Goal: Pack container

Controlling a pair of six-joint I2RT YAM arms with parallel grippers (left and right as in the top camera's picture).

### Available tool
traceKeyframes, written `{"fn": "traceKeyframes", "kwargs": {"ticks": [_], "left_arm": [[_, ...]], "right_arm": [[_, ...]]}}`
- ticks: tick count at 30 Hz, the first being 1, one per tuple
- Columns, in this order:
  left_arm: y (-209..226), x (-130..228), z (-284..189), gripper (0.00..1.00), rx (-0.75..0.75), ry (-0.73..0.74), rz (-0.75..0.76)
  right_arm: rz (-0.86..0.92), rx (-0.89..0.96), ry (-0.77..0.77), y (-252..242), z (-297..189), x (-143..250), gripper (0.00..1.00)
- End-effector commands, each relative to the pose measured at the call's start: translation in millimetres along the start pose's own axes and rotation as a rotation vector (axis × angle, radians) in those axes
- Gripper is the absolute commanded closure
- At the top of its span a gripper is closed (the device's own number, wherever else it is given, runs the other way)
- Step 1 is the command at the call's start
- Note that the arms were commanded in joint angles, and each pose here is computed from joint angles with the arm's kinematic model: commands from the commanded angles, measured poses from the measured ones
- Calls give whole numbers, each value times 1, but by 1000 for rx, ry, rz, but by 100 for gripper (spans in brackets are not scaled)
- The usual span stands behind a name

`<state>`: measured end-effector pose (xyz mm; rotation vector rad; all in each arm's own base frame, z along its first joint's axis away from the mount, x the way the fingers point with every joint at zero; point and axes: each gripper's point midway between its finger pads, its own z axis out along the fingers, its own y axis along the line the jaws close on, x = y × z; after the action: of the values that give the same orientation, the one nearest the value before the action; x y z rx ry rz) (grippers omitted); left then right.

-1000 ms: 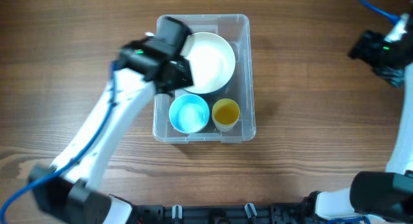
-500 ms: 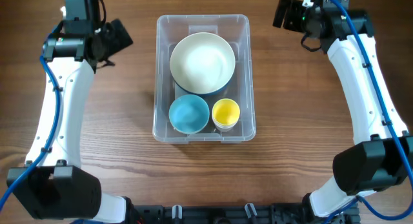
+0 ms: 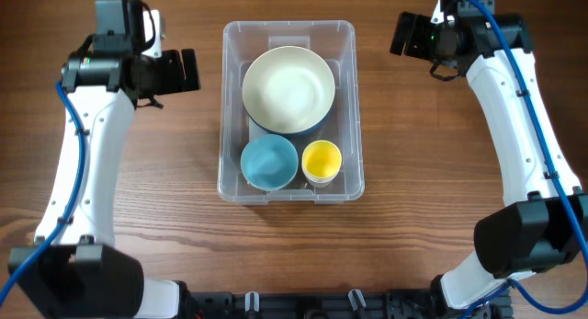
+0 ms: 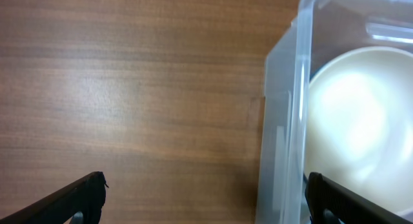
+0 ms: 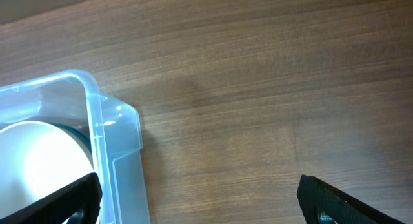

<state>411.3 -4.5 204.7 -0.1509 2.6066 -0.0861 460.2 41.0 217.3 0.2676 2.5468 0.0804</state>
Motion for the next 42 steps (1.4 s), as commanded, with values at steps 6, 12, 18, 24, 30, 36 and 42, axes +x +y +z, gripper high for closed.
{"fn": "traceKeyframes", "kwargs": {"ticks": [6, 12, 18, 24, 30, 36, 42], "left_arm": [[2, 62, -59, 0, 52, -193, -9], [1, 131, -106, 0, 124, -356, -49], [-12, 174, -131, 0, 230, -355, -53], [-8, 174, -128, 0, 205, -345, -59], [-7, 178, -126, 0, 202, -326, -61], [-7, 178, -126, 0, 202, -326, -61], [-7, 178, -126, 0, 202, -326, -61]], "right_arm": [[-49, -9, -155, 25, -78, -3, 2], [-76, -110, -243, 24, -112, 65, 0], [-178, -224, -307, -2, -122, 154, 0], [-135, -191, -357, -25, -121, 180, 0], [-145, -165, -288, -24, -103, 184, 0], [-188, -188, -251, -12, -98, 192, 0], [-297, -256, -426, -19, -141, 200, 0]]}}
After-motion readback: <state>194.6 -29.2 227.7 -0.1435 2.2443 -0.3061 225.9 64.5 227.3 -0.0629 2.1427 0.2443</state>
